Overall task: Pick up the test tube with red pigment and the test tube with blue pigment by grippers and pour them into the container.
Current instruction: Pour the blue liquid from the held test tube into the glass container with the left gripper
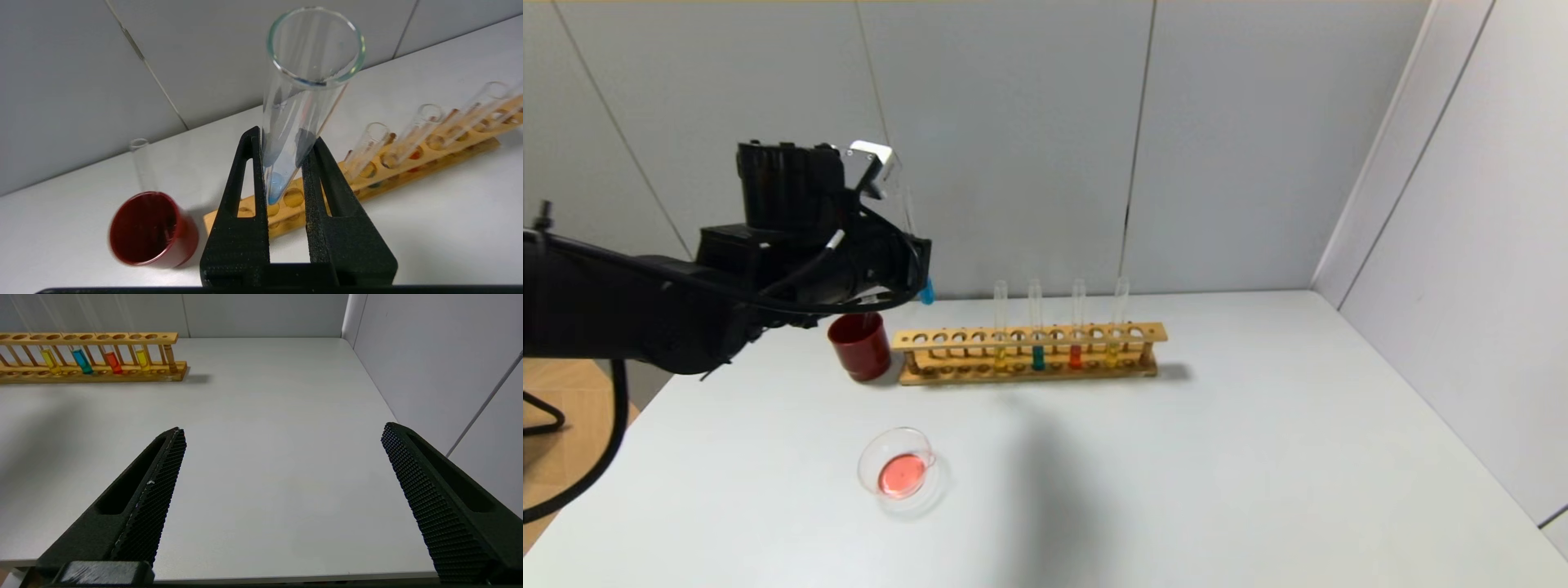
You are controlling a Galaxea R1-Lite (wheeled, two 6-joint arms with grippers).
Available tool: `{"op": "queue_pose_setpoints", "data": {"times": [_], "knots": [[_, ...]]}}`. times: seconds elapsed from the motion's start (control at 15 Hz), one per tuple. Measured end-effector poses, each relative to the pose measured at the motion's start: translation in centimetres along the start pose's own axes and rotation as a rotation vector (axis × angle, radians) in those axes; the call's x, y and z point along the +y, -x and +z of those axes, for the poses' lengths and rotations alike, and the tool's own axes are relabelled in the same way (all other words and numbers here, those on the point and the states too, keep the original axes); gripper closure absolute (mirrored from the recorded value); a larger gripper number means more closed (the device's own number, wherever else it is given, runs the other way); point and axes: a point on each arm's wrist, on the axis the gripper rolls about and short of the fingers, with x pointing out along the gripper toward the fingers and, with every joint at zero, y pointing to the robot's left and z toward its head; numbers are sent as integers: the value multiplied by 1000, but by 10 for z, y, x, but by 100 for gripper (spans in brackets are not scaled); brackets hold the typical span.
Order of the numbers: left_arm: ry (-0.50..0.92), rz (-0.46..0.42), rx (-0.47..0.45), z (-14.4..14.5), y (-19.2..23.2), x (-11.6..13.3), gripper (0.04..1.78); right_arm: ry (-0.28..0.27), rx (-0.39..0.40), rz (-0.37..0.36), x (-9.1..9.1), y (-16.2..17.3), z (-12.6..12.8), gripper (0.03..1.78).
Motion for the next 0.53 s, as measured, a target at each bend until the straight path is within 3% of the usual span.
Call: {"op": "queue_pose_setpoints", "data": {"times": [0.2, 0.53], "knots": [[-65, 5, 29, 9, 44, 8, 152, 0, 0, 0, 0, 0, 0, 6], [-131, 17, 69, -12, 97, 15, 152, 0, 0, 0, 0, 0, 0, 6]]}}
